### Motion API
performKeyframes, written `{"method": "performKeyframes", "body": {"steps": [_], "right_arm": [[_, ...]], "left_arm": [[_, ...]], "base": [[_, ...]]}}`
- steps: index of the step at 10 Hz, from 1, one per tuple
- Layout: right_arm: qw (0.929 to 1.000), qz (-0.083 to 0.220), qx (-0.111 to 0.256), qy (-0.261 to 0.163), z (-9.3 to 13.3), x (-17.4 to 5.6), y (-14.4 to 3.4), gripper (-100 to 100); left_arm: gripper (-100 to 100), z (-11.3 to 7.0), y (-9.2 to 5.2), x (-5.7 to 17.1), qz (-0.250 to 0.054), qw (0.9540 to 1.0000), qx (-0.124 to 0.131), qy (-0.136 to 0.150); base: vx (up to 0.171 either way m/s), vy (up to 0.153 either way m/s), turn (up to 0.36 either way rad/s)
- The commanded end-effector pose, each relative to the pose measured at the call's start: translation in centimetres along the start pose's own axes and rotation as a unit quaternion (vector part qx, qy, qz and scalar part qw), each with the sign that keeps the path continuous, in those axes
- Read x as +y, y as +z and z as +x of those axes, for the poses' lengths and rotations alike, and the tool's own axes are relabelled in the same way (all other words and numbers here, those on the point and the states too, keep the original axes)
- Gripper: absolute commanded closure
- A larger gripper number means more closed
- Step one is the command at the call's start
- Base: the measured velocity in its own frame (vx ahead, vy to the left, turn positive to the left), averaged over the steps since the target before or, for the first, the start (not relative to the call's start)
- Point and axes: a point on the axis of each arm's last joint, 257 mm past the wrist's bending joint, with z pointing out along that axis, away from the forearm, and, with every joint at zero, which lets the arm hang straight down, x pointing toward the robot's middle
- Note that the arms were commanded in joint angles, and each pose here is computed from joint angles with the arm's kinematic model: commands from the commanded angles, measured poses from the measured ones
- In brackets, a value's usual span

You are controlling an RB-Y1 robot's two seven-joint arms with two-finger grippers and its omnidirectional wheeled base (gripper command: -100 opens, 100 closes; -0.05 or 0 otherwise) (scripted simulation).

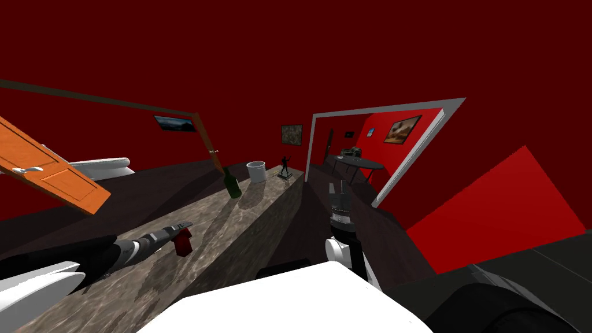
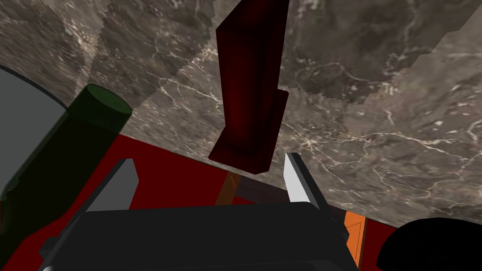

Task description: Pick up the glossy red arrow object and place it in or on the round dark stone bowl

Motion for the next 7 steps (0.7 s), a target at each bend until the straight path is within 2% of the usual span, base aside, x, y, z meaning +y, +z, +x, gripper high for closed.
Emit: {"method": "performKeyframes", "body": {"steps": [1,2,3,4,5,6,7], "right_arm": [[1.0,0.0,0.0,0.0,0.0,0.0,0.0,0],[1.0,0.0,0.0,0.0,0.0,0.0,0.0,0],[1.0,0.0,0.0,0.0,0.0,0.0,0.0,0],[1.0,0.0,0.0,0.0,0.0,0.0,0.0,0],[1.0,0.0,0.0,0.0,0.0,0.0,0.0,0],[1.0,0.0,0.0,0.0,0.0,0.0,0.0,0],[1.0,0.0,0.0,0.0,0.0,0.0,0.0,0]], "left_arm": [[-100,0.0,-0.3,2.1,-0.033,0.9993,0.016,-0.009],[-100,0.2,-0.3,2.4,-0.038,0.999,0.019,-0.009],[-100,0.3,-0.6,3.9,-0.062,0.9974,0.031,-0.018],[-100,0.4,-0.7,4.2,-0.068,0.9969,0.035,-0.018],[-100,0.6,-1.1,5.7,-0.091,0.9943,0.047,-0.027],[-100,0.8,-1.2,5.9,-0.096,0.9938,0.05,-0.027],[-100,1.0,-1.7,7.3,-0.119,0.9902,0.062,-0.036]], "base": [[0.007,0.012,-0.202],[-0.004,0.016,-0.087],[0.01,0.015,-0.214],[-0.009,0.017,-0.079],[0.018,0.008,-0.2],[0.007,0.011,-0.085],[0.012,0.013,-0.2]]}}
